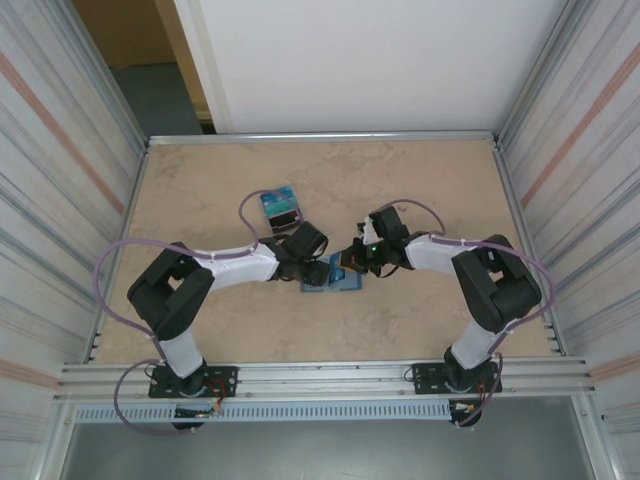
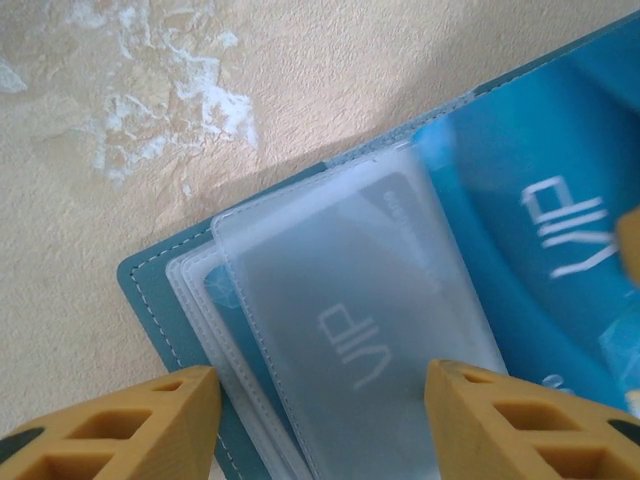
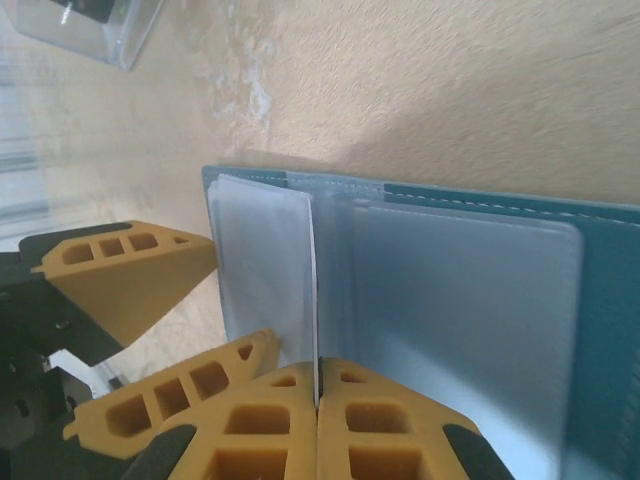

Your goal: Take the credit cards out of the card holder

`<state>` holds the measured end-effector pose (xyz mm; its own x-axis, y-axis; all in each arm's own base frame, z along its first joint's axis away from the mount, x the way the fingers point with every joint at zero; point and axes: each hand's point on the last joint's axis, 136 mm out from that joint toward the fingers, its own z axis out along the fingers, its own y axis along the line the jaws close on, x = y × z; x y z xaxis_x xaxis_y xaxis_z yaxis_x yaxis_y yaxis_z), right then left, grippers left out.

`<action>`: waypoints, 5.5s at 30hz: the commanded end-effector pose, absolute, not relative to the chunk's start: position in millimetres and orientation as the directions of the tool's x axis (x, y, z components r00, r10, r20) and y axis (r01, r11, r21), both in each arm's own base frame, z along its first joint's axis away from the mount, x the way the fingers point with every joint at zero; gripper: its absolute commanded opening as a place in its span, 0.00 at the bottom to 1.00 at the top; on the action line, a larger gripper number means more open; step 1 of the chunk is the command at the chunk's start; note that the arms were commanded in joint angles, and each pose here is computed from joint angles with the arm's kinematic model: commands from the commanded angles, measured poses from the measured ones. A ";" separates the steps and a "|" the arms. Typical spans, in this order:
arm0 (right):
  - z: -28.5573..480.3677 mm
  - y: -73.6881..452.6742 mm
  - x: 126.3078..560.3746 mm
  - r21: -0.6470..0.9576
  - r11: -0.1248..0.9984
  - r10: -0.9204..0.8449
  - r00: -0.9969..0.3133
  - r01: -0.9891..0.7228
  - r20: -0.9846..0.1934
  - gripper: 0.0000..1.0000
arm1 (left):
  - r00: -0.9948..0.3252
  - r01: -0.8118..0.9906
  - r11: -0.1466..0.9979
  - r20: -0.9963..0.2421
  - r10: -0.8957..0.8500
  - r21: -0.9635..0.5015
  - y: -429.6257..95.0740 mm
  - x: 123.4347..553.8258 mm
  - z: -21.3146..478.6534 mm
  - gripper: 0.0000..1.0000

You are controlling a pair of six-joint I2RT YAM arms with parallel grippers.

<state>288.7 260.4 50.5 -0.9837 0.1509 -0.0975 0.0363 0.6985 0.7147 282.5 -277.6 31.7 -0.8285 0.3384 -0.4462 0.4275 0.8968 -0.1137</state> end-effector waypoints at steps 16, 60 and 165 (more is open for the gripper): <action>160.0 264.0 280.5 0.717 0.605 0.080 -0.870 -0.346 -0.487 0.00 | -0.787 0.405 0.785 -0.616 0.038 -0.470 -276.1 294.5 150.4 0.61; 225.9 257.4 279.2 0.702 0.528 0.118 -0.777 -0.478 -0.618 0.51 | -0.599 0.667 0.639 -0.786 0.154 -0.383 -261.7 300.6 225.0 0.00; 212.8 170.4 306.0 0.417 0.901 0.226 -0.688 -0.122 -0.690 0.99 | -0.407 0.862 0.487 -0.384 0.829 0.138 -212.7 473.4 96.8 0.02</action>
<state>303.7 168.7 203.2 -0.6996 0.1985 -0.6864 -0.1309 0.9088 0.3962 479.1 -200.0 101.1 -0.3838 0.8471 -0.3676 0.8560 0.4757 0.2026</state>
